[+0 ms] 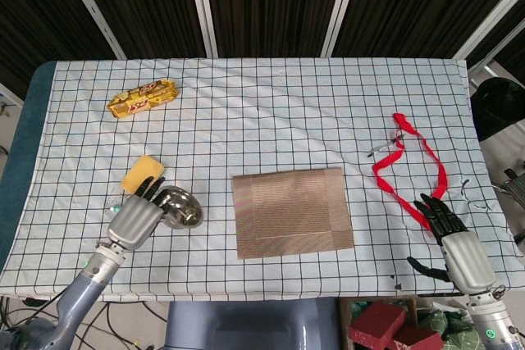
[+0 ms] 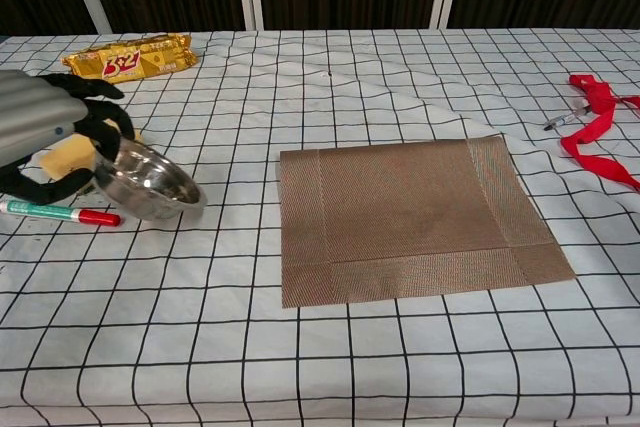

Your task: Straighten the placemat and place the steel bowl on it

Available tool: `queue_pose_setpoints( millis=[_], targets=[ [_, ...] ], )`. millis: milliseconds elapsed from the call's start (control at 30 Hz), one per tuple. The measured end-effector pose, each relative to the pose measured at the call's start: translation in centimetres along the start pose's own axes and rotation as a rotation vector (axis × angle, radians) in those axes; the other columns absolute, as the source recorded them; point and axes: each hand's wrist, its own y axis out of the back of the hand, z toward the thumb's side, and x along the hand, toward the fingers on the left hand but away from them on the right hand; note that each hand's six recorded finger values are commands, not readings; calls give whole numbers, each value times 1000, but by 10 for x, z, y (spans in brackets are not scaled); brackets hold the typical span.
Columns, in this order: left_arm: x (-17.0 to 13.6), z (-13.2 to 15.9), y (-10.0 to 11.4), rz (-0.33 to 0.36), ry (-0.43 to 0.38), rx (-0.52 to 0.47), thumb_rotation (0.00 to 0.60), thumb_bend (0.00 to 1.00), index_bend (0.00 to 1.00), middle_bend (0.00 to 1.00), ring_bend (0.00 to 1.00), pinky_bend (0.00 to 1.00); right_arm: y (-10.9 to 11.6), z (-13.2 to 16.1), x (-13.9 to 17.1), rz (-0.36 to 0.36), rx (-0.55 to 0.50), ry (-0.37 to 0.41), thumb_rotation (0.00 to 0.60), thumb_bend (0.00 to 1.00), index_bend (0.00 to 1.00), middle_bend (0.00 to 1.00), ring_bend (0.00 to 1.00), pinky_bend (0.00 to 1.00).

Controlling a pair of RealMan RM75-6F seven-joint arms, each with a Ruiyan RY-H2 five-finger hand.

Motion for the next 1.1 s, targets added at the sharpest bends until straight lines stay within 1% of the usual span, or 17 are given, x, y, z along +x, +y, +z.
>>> queue_pose_setpoints(
  millis=[100, 267, 433, 467, 533, 600, 700, 733, 833, 1100],
  targets=[
    [-15, -11, -8, -23, 17, -6, 600, 512, 568, 240, 58, 119, 0, 0, 0, -1, 0, -1, 600, 127, 81, 0, 0, 168],
    [-42, -20, -23, -62, 22, -3, 600, 512, 566, 239, 58, 119, 1, 0, 0, -2, 0, -1, 600, 126, 81, 0, 0, 168],
    [-66, -27, -32, -82, 21, 1, 600, 501, 540, 229, 58, 119, 0, 0, 0, 2, 2, 1, 600, 126, 80, 0, 0, 168],
    [-72, -30, -34, -86, 25, -1, 600, 466, 525, 220, 58, 118, 0, 0, 0, 2, 3, 2, 600, 126, 80, 0, 0, 168],
    [-81, -33, -36, -91, 32, -4, 600, 352, 479, 195, 58, 117, -1, 0, 0, 3, 3, 1, 600, 127, 81, 0, 0, 168],
    [-90, -38, -38, -95, 42, -2, 600, 201, 404, 162, 58, 114, -1, 0, 0, 5, 5, 0, 600, 127, 80, 0, 0, 168],
    [-97, -41, -39, -97, 46, -10, 600, 100, 315, 141, 58, 112, -1, 0, 0, 7, 8, 1, 600, 127, 81, 0, 0, 168],
    [-98, -42, -39, -97, 46, -13, 600, 86, 293, 139, 58, 112, -1, 0, 0, 7, 9, 0, 600, 127, 81, 0, 0, 168],
    [-102, -46, -37, -93, 49, -25, 600, 76, 267, 139, 58, 112, 0, 0, 0, 3, 11, -1, 600, 127, 80, 0, 0, 168],
    [-106, -53, -21, -55, 58, -56, 600, 75, 261, 140, 58, 112, 0, 0, 0, 5, 6, -4, 600, 127, 80, 0, 0, 168]
  ],
)
